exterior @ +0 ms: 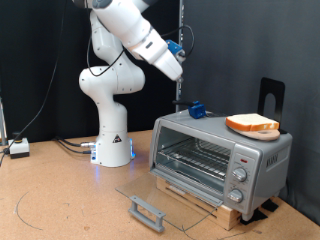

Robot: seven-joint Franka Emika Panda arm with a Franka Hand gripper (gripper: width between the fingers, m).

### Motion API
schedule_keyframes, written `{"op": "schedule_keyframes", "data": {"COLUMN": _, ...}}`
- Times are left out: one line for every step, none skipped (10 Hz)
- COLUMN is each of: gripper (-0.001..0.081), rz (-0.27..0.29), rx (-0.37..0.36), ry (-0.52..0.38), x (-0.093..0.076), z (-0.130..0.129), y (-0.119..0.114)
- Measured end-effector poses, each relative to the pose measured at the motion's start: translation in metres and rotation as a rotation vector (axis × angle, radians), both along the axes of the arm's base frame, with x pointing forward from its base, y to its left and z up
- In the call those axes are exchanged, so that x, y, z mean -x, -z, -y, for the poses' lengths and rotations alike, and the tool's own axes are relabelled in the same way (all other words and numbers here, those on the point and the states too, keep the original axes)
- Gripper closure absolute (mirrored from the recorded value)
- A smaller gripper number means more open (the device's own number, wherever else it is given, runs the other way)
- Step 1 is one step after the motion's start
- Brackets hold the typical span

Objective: Make a piece of toast with the oven

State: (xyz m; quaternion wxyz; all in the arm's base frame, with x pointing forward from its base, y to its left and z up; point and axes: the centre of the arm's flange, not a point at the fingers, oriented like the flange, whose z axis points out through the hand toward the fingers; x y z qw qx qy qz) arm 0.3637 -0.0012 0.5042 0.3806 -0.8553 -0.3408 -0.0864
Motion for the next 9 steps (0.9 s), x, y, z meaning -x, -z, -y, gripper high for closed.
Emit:
{"op": "schedule_keyframes", "data": {"gripper": -0.0003, "rz": 0.027, "rx": 0.001, "ry": -0.008, "x": 0.009, "z": -0.004, "y": -0.009}}
{"op": "schedule_keyframes", "data": {"gripper": -0.0003, "rz": 0.051, "rx": 0.010, "ry": -0.013, "x": 0.019, "z": -0.009, "y": -0.018}}
{"op": "schedule_keyframes", "data": {"gripper": -0.0003, "rz": 0.069, "rx": 0.026, "ry": -0.013, "x": 0.029, "z": -0.013, "y": -0.027}}
{"op": "schedule_keyframes", "data": {"gripper": -0.0003, "rz": 0.081, "rx": 0.048, "ry": -0.015, "x": 0.039, "z": -0.019, "y": -0.035}}
{"op": "schedule_keyframes", "data": {"gripper": -0.0003, "rz": 0.086, "rx": 0.074, "ry": -0.021, "x": 0.051, "z": -0.024, "y": -0.042}}
{"op": "schedule_keyframes", "data": {"gripper": -0.0003, "rz": 0.081, "rx": 0.104, "ry": -0.029, "x": 0.063, "z": -0.028, "y": -0.049}}
{"op": "schedule_keyframes", "data": {"gripper": -0.0003, "rz": 0.072, "rx": 0.132, "ry": -0.017, "x": 0.075, "z": -0.033, "y": -0.055}}
{"op": "schedule_keyframes", "data": {"gripper": -0.0003, "rz": 0.044, "rx": 0.144, "ry": -0.010, "x": 0.087, "z": -0.038, "y": -0.058}}
{"op": "schedule_keyframes", "data": {"gripper": -0.0003, "rz": 0.023, "rx": 0.151, "ry": 0.001, "x": 0.092, "z": -0.038, "y": -0.057}}
